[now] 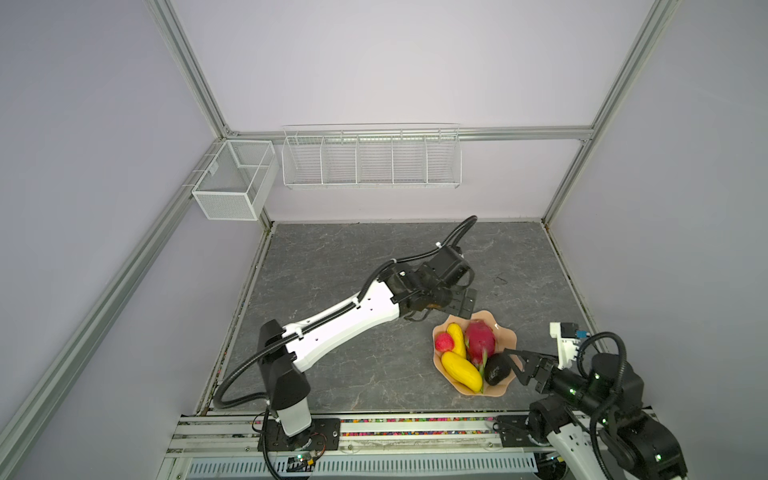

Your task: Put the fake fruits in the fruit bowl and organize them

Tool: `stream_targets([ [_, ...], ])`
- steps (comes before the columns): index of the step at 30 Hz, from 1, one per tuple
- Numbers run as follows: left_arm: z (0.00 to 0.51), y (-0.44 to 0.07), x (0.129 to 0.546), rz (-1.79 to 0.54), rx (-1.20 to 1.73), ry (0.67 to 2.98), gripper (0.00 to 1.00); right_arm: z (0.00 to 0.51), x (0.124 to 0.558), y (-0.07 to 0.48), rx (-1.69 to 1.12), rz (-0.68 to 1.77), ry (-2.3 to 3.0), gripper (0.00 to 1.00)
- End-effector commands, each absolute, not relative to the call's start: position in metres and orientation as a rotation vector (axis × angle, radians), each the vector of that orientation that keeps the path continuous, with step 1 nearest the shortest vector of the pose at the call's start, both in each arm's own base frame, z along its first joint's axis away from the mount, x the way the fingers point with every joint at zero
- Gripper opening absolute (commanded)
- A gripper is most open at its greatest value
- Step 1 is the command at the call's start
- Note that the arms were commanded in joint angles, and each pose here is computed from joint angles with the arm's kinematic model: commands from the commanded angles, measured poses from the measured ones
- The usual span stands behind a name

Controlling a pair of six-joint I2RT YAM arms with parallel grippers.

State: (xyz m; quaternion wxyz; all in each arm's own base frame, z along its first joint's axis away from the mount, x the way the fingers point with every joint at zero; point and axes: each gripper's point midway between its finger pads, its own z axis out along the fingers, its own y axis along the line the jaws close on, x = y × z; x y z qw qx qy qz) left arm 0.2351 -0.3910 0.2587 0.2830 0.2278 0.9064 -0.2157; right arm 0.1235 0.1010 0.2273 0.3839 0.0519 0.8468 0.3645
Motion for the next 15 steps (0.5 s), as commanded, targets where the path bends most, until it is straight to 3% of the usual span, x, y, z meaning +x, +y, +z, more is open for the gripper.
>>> stream_targets([
  [1,0.255,-0.331,0.274,-0.419,0.431,2.391,0.99,0.237,0.155,0.11,0.068,0.896,2.121,0.89],
  [4,0.25,-0.266,0.308,-0.345,0.252,2.347,0.99,0.236,0.194,0.104,0.059,0.73,2.142,0.89],
  [11,0.218,-0.063,0.366,0.111,-0.255,2.159,0.99,0.23,0.302,0.058,0.175,0.319,2.034,0.89],
  [15,0.193,-0.006,0.37,0.379,-0.323,2.025,0.99,0.199,0.343,0.007,0.293,0.169,1.969,0.89],
])
